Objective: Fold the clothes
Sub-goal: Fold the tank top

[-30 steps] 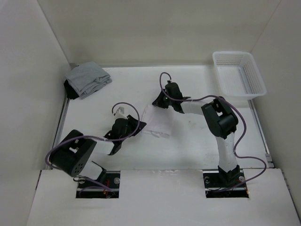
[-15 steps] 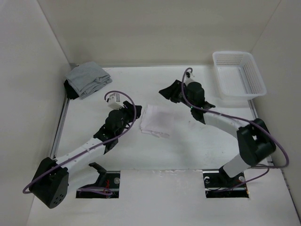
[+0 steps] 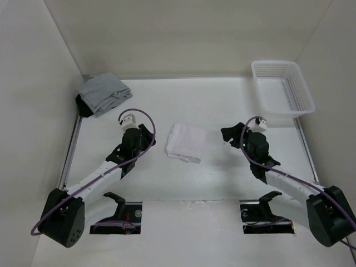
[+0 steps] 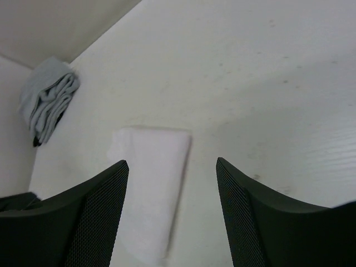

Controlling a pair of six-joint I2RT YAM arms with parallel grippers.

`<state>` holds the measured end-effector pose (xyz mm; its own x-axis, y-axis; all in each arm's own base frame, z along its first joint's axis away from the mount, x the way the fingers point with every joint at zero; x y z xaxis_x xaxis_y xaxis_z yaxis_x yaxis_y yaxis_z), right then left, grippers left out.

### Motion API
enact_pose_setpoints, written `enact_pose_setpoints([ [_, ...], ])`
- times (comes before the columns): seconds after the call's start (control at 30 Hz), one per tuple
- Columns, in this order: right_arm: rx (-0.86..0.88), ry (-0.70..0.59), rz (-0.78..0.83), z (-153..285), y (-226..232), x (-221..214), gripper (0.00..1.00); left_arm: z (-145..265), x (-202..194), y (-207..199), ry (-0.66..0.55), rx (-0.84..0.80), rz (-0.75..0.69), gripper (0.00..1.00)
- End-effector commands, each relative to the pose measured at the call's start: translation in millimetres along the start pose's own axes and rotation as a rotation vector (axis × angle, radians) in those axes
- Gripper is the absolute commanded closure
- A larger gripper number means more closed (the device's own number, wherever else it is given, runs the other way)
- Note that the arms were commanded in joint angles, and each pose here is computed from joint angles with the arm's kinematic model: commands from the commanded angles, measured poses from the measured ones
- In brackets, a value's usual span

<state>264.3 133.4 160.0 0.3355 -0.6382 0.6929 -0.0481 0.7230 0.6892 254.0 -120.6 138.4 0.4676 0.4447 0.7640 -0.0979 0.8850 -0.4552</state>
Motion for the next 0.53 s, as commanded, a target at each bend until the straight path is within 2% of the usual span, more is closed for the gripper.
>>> enact_pose_setpoints([
  [0.0, -0.012, -0.143, -0.054, -0.6, -5.2, 27.6, 0.31, -0.8, 17.6, -14.2, -0.016, -0.047, -0.003, 0.57],
  [0.43, -0.018, -0.099, -0.064, -7.6, -10.1, 23.6, 0.30, -11.1, 9.7, -17.8, 0.006, -0.051, -0.015, 0.58],
  [0.5, -0.019, -0.094, -0.061, -9.0, -10.1, 23.0, 0.30, -11.4, 10.0, -19.3, 0.005, -0.055, -0.019, 0.56],
])
Point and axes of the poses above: each gripper's point midway between its finger pads, its own z axis back along the fingers, its own y axis along the line the jaws close on, x = y × z, the point moved 6 cm from there along z, back along the fingers, and after that the axes turned 3 degrees about -z, right-handed, at the moved point
